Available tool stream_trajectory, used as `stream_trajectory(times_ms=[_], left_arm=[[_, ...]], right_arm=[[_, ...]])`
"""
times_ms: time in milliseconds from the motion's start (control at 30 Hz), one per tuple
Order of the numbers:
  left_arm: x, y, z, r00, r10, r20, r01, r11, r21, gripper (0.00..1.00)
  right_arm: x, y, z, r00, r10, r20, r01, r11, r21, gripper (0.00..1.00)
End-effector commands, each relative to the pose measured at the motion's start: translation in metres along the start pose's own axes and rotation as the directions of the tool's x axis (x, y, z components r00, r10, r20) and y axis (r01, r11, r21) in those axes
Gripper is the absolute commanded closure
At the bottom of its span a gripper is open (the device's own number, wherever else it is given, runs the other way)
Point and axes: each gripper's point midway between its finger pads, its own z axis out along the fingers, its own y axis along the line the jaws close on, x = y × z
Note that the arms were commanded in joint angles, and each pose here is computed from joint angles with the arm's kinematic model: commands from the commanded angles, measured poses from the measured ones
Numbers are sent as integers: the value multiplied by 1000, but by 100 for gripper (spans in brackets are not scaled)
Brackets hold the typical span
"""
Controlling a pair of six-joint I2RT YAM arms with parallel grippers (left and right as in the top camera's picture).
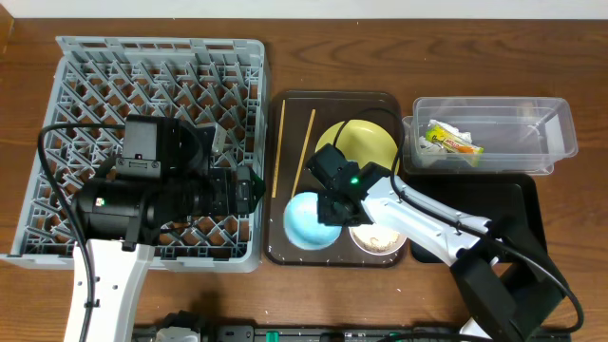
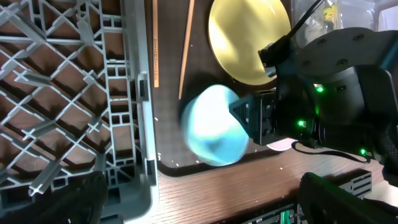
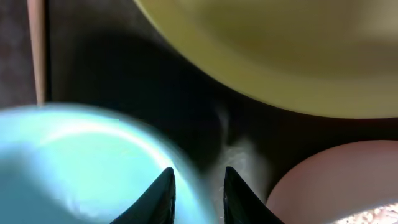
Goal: Sort waste into correct bins and load items into the dishwasher
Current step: 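Grasp the white rice bowl rim with the right gripper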
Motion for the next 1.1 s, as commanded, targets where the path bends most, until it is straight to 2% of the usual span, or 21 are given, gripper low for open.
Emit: stream_trajectory(times_ms=[0, 267, 400, 667, 800, 833, 1000, 1067], left_arm=[[-4, -1, -4, 1000, 26, 16, -26, 1000, -8, 2], [-4, -1, -4, 1000, 26, 16, -26, 1000, -8, 2], [-4, -1, -4, 1000, 26, 16, -26, 1000, -8, 2], [-4, -1, -4, 1000, 26, 16, -26, 1000, -8, 2], [-4, -1, -4, 1000, 26, 16, -26, 1000, -8, 2], [-4, -1, -4, 1000, 26, 16, -26, 1000, -8, 2], [-4, -1, -4, 1000, 26, 16, -26, 1000, -8, 2], [-4, -1, -4, 1000, 26, 16, -26, 1000, -8, 2]], right_arm=[[-6, -3, -5, 999, 20, 42, -21, 1000, 17, 75], [-17, 9, -50, 988, -54, 142, 64, 996, -64, 69], [-16, -12, -76, 982, -11, 190, 13, 1000, -6, 64], [-4, -44, -39, 985, 86, 148, -106, 985, 136, 66], [0, -36, -12, 992, 91, 92, -102, 988, 118, 68], [0, -36, -8, 992, 92, 87, -102, 988, 119, 69], [-2, -40, -8, 988, 111, 105, -125, 983, 138, 98], [-7, -43, -12, 985, 115, 127, -133, 981, 141, 99]])
